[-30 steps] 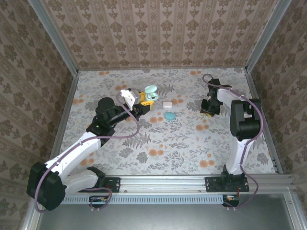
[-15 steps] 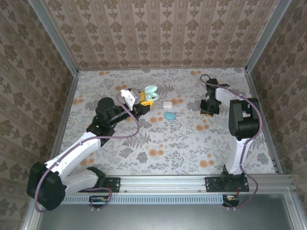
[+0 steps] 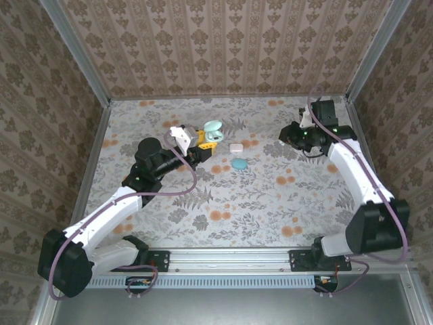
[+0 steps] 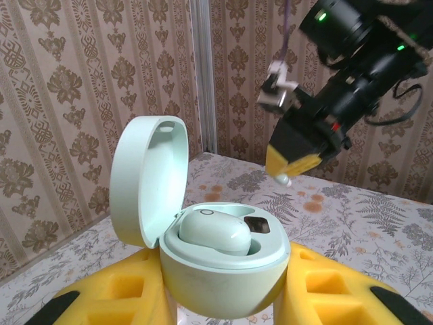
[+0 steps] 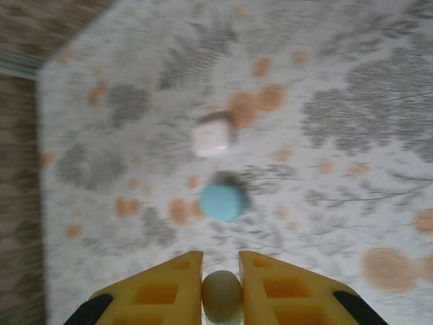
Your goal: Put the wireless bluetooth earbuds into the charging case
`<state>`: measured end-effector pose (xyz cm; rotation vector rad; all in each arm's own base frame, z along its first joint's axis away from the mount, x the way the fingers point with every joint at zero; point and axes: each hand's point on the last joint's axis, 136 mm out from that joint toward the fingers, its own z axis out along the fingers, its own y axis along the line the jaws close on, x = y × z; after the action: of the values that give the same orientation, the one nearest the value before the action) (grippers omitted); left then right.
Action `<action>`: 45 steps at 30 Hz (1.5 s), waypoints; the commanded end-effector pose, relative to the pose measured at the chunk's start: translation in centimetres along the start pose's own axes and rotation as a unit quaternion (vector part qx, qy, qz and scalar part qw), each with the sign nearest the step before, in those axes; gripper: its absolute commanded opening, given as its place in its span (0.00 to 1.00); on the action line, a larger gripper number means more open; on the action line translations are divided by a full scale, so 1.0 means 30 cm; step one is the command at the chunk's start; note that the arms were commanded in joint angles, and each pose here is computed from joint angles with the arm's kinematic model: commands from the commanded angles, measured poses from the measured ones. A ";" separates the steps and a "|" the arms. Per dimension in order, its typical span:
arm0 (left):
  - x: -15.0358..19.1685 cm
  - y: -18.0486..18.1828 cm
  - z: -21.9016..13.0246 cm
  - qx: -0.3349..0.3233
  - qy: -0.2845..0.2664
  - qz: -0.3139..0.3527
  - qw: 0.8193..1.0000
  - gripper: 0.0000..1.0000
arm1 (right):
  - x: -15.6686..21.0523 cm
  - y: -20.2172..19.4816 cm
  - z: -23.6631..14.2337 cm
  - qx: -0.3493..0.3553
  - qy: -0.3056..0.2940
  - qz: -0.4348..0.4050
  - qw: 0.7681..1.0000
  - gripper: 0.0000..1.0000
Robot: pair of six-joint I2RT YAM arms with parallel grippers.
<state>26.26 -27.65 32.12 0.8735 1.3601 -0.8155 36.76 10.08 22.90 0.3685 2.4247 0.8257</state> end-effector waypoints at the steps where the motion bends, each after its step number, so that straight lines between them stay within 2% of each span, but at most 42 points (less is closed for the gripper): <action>1: -0.067 0.004 0.001 0.003 -0.029 0.011 1.000 0.26 | 0.056 0.136 -0.048 -0.089 0.018 0.027 0.996 0.20; 9: -0.076 -0.005 0.013 0.017 -0.034 0.008 0.999 0.26 | 0.093 0.361 -0.156 -0.176 0.007 -0.016 0.984 0.20; 20: -0.075 -0.022 0.021 0.036 -0.033 0.004 0.999 0.26 | 0.104 0.541 -0.292 -0.255 -0.018 -0.049 0.965 0.21; 30: -0.088 -0.052 0.034 0.066 -0.035 0.003 0.997 0.25 | 0.171 0.690 -0.267 -0.317 0.018 -0.070 0.946 0.21; 45: -0.096 -0.088 0.039 0.096 -0.036 0.004 0.995 0.25 | 0.213 0.769 -0.173 -0.331 0.060 -0.085 0.938 0.21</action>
<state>25.06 -29.53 32.62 0.9714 1.3091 -0.9494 30.69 27.28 36.36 -0.0951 2.1232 1.4860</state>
